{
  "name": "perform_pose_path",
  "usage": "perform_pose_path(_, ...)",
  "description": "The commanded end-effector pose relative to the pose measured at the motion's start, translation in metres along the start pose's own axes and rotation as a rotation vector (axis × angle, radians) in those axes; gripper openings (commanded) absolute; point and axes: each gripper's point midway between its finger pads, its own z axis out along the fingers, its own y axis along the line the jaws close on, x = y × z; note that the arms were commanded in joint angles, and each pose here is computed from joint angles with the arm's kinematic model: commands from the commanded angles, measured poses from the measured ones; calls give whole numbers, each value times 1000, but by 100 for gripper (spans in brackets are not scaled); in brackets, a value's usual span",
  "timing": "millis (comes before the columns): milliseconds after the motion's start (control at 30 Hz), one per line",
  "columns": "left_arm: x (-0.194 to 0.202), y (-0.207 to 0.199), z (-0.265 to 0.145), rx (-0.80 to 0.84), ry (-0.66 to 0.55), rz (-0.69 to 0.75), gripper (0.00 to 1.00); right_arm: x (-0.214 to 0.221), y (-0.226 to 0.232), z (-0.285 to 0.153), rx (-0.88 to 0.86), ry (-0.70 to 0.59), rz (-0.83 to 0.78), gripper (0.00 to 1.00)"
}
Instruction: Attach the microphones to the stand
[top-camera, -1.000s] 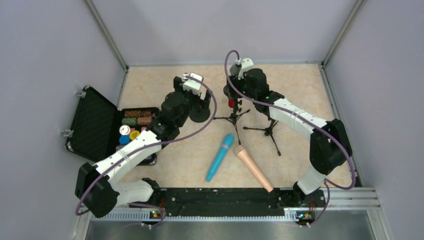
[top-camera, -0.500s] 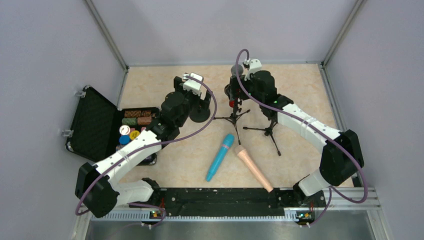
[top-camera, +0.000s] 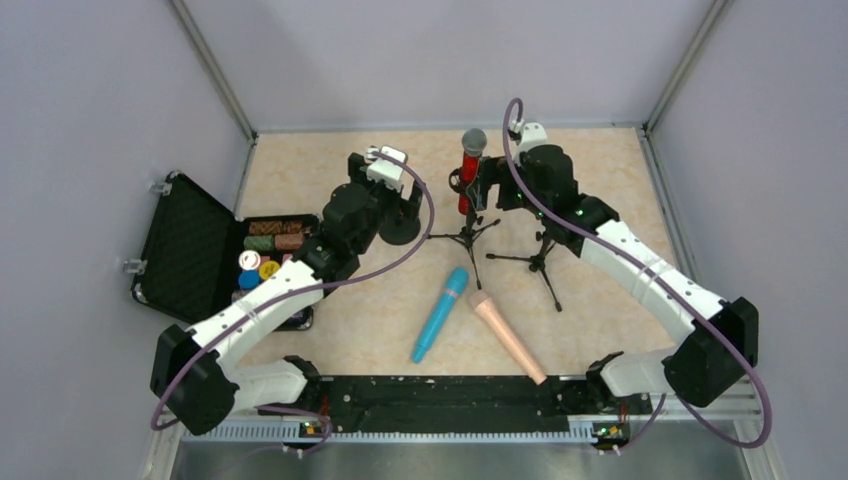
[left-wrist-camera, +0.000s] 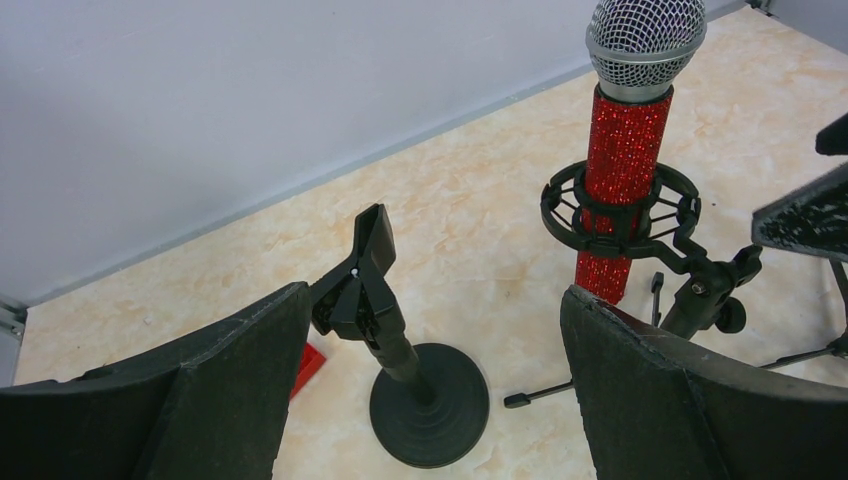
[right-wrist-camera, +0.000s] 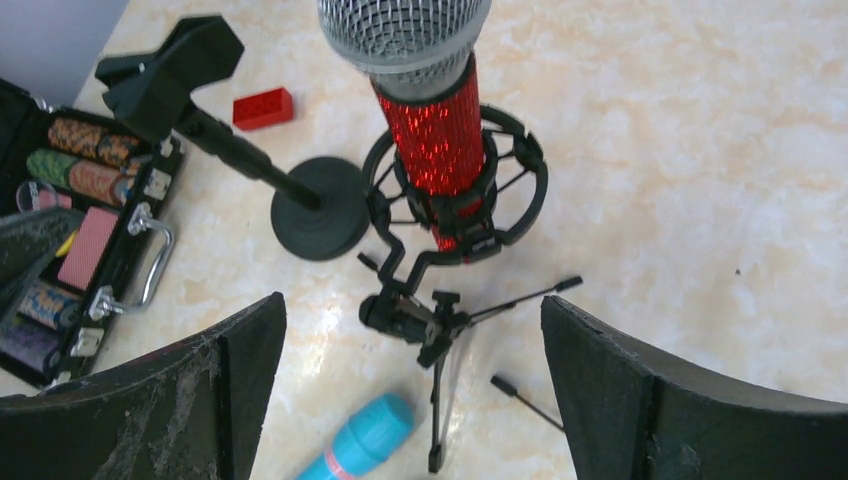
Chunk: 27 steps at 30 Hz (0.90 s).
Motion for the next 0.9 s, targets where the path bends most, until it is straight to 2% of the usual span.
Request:
perform_pose_path(0,0,-3,4,7,-11,-12,99,14,12,-22,-14,85,2,95)
perform_pose_path(200,2,-4,5,11,-4,-11,99,38,21,-19,-27,175,-10,94)
perform_pose_path(400,3,-5,7,15,0,-13,99,55,26,3,-43,247,-16,87)
perform_pose_path(633,3,-3,6,7,-1,-10,99,42,33,22,-60,200,-18,82)
perform_pose_path(867,3,-4,6,9,0,-11,99,45,35,43,-58,221,-31,75)
